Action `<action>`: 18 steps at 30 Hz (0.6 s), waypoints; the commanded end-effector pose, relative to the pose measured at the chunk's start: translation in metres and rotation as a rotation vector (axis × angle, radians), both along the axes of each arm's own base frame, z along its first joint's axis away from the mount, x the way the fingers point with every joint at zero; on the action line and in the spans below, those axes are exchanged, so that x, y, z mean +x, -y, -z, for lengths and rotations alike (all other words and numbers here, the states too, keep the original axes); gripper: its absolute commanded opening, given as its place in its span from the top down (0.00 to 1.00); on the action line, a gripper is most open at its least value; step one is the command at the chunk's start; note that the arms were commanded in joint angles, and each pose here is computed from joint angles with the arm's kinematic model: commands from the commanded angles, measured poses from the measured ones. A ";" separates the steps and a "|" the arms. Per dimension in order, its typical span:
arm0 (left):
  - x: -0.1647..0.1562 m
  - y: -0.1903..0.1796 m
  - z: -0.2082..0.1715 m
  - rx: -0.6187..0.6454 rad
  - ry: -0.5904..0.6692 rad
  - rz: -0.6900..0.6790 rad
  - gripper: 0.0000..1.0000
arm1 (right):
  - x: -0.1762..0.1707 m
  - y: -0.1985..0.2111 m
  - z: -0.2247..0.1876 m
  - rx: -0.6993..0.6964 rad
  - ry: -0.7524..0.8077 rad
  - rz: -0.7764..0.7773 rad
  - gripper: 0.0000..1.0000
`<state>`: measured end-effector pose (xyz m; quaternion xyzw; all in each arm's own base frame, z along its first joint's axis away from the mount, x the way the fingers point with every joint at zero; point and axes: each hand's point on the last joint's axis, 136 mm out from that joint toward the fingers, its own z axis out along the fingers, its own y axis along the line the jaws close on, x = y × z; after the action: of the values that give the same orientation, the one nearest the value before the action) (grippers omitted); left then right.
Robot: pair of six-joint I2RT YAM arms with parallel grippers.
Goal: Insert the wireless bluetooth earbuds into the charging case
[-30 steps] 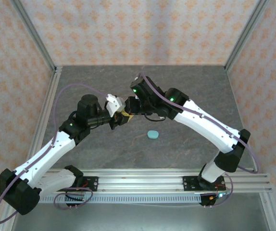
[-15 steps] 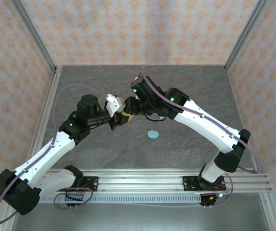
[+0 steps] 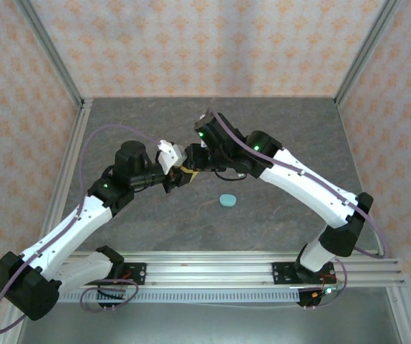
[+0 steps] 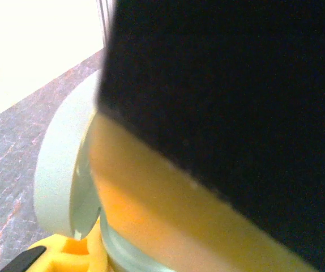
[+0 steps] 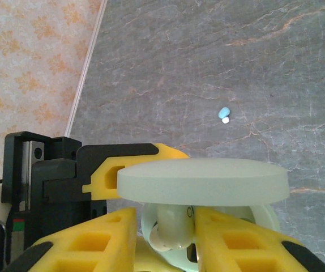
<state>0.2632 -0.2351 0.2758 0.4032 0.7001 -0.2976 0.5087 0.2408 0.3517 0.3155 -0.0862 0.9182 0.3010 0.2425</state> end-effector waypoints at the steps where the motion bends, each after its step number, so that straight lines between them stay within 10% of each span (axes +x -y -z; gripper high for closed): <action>1: -0.003 0.000 -0.017 -0.019 0.051 0.003 0.91 | -0.007 0.000 -0.026 0.073 0.023 -0.012 0.68; 18: -0.004 0.000 -0.016 -0.019 0.049 0.003 0.91 | -0.008 0.008 -0.027 0.073 0.031 0.012 0.71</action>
<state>0.2632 -0.2352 0.2758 0.4032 0.7000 -0.2976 0.5088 0.2365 0.3502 0.3274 -0.0821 0.9117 0.3193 0.2449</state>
